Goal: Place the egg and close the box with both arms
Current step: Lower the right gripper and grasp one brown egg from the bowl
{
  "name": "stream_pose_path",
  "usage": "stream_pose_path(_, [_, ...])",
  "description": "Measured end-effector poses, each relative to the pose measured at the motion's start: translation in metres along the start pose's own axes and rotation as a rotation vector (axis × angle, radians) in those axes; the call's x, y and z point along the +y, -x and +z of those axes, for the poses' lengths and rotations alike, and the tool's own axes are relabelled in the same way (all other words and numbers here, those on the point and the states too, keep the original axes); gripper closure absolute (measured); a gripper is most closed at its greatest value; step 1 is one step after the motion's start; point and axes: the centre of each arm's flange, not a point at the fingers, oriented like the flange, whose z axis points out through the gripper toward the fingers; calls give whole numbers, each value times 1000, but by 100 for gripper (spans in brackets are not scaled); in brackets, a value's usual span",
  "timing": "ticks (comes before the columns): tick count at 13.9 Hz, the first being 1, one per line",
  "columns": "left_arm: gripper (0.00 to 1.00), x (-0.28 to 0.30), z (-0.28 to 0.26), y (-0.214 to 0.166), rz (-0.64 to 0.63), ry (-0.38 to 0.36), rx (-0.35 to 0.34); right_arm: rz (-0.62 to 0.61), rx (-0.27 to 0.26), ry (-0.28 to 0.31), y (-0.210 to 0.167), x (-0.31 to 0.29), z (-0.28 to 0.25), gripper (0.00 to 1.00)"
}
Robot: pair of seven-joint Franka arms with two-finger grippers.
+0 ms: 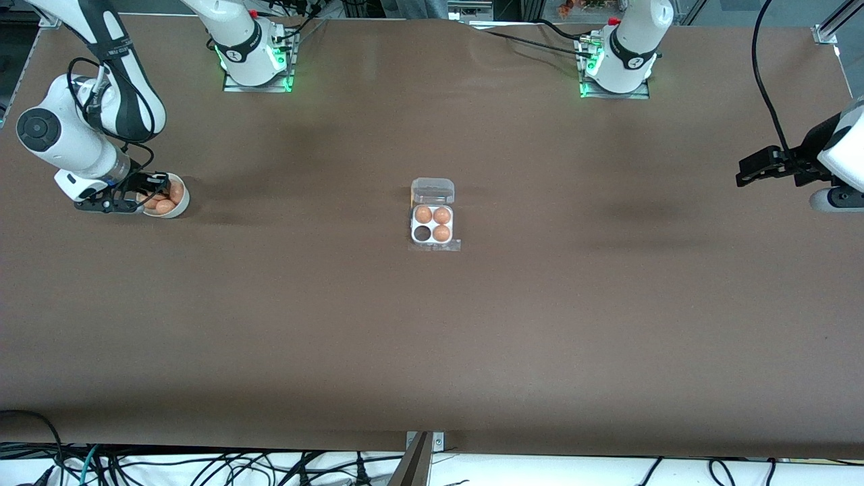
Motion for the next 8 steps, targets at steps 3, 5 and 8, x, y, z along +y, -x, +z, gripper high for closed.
stream_pose_path(3, [0,0,0,0,0,0,0,-3,-2,0,0,0,0,53])
stream_pose_path(5, [0,0,0,0,0,0,0,-3,-12,-1,-1,0,-2,53])
stream_pose_path(8, [0,0,0,0,0,0,0,-5,-27,0,-7,3,-14,53])
